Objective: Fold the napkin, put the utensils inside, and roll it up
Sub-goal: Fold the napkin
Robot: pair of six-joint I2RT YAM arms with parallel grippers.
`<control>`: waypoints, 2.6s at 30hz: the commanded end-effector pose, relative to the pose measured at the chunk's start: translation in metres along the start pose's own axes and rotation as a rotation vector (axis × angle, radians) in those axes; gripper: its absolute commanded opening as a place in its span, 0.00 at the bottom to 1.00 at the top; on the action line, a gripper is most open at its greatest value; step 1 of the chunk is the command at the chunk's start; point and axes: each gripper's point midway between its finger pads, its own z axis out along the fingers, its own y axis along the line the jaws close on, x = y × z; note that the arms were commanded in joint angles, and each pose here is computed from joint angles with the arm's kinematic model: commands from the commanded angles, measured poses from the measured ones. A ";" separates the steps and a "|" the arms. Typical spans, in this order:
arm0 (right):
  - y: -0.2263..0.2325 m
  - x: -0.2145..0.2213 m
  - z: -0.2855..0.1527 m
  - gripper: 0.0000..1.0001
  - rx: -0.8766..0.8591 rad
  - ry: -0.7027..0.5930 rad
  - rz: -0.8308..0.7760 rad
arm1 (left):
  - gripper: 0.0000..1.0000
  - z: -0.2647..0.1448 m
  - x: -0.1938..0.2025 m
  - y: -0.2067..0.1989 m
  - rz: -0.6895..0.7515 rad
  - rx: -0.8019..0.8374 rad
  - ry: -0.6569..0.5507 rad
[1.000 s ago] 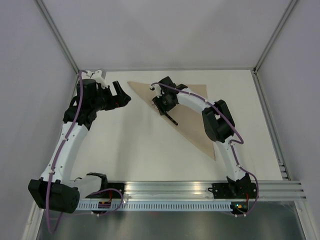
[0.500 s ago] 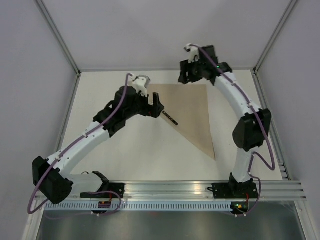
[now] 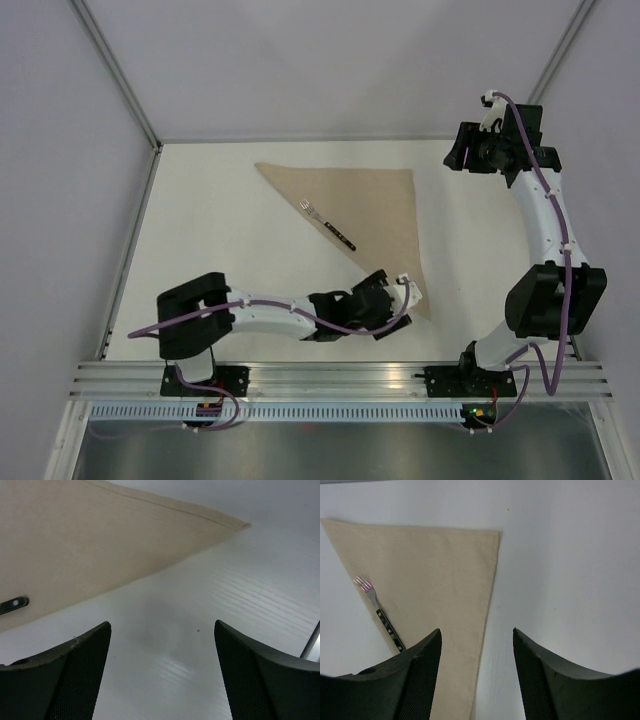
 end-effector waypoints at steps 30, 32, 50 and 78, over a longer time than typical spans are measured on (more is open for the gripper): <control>-0.022 0.017 -0.009 0.62 0.035 0.026 0.032 | 0.63 0.092 -0.016 -0.085 0.273 -0.048 -0.157; -0.023 0.018 -0.008 0.61 0.036 0.026 0.031 | 0.61 0.094 -0.013 -0.086 0.280 -0.046 -0.150; -0.022 0.014 -0.009 0.58 0.032 0.007 0.011 | 0.02 0.097 -0.028 -0.106 0.274 0.052 -0.178; -0.017 0.013 -0.002 0.57 -0.009 0.007 0.018 | 0.02 0.063 -0.060 0.116 -0.680 -0.051 -0.168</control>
